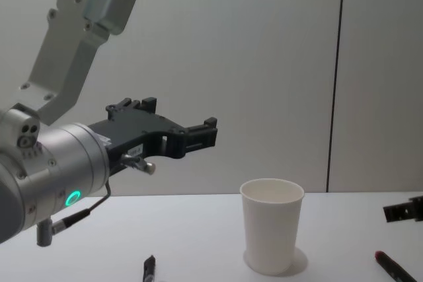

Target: Place the pen into the pen holder.

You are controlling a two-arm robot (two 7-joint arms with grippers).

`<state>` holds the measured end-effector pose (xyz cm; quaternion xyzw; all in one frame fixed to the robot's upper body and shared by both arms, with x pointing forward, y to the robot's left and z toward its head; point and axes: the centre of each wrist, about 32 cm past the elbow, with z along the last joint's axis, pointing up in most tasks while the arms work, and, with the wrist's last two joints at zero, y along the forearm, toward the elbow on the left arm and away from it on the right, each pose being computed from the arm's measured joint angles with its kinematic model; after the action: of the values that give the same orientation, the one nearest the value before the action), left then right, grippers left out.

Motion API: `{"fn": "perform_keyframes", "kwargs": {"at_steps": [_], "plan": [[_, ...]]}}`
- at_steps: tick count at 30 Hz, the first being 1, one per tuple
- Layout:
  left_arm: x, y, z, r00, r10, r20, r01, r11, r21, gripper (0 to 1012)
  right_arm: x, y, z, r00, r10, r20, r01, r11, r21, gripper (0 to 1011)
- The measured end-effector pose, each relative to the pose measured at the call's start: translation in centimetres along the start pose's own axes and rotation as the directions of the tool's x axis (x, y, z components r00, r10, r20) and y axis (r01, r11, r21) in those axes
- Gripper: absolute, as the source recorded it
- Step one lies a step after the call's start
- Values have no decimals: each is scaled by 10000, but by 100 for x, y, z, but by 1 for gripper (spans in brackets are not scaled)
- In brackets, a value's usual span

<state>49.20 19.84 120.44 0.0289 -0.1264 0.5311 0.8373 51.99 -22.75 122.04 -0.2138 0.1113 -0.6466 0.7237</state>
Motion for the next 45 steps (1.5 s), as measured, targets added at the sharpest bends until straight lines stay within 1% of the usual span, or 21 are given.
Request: {"fn": "perform_keyframes", "kwargs": {"at_steps": [1, 3, 7, 10, 23, 32, 45], "plan": [[0, 0, 0, 10000, 0, 0, 0, 10000, 0, 1004, 0, 0, 0, 10000, 0, 0, 0, 10000, 0, 1001], [0, 0, 0, 10000, 0, 0, 0, 10000, 0, 1004, 15, 59, 22, 10000, -34, -24, 33, 9996, -269, 1001], [0, 0, 0, 10000, 0, 0, 0, 10000, 0, 1004, 24, 112, 37, 10000, -44, -53, 42, 9987, -515, 1001], [0, 0, 0, 10000, -1, 0, 1, 10000, 0, 1004, 34, 186, 49, 9999, -47, -127, 37, 9967, -807, 1001], [0, 0, 0, 10000, 0, 0, 0, 10000, 0, 1004, 19, 394, 37, 9992, 31, -395, -92, 9878, -1556, 1001], [0, 0, 0, 10000, 0, 0, 0, 10000, 0, 1004, 5, 516, -2, 9982, 89, -589, -198, 9820, -1877, 1001], [0, 0, 0, 10000, 0, 0, 0, 10000, 0, 1004, -14, 639, -57, 9973, 180, -712, -317, 9800, -1965, 1001]]}}
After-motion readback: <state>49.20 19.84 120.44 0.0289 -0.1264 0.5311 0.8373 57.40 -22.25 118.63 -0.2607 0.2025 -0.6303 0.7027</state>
